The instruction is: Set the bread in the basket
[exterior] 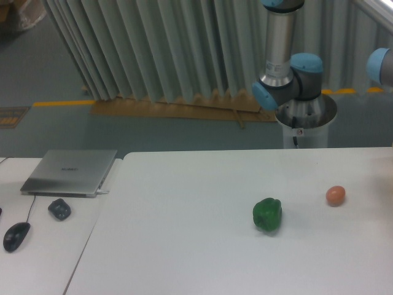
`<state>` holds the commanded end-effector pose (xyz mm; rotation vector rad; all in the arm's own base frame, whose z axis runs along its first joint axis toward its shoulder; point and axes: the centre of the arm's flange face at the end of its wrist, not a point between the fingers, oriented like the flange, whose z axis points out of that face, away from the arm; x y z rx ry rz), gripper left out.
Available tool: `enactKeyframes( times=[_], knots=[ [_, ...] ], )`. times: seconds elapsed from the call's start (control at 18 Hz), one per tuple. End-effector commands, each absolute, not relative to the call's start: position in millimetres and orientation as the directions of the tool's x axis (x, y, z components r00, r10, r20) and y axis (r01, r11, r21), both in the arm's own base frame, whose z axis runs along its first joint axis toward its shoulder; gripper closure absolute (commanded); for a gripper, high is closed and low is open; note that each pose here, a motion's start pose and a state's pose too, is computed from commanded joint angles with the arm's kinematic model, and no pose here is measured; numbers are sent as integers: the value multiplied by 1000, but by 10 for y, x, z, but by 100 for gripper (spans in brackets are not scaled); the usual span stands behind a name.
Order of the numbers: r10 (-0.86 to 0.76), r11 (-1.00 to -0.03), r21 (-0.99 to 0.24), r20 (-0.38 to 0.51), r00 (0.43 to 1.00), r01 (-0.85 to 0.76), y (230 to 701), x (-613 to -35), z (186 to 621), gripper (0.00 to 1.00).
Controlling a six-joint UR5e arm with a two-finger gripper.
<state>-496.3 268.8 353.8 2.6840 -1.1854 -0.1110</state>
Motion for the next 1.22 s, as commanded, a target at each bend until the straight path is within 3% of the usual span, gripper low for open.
enactKeyframes(
  times=[0.33, 0.39, 0.44, 0.5, 0.56, 1.22],
  knots=[
    [-778, -588, 248, 87, 622, -770, 2573, -4957, 3440, 81],
    [-780, -585, 246, 92, 619, -773, 2581, -4930, 3415, 59],
    [-780, -585, 246, 91, 619, -773, 2590, -4930, 3408, 28],
    [-781, -584, 246, 91, 618, -774, 2597, -4926, 3408, 6],
    [-777, -590, 248, 86, 624, -768, 2598, -4924, 3417, 0],
    [-776, -594, 244, 79, 626, -767, 2648, -4894, 3387, 0]
  ],
)
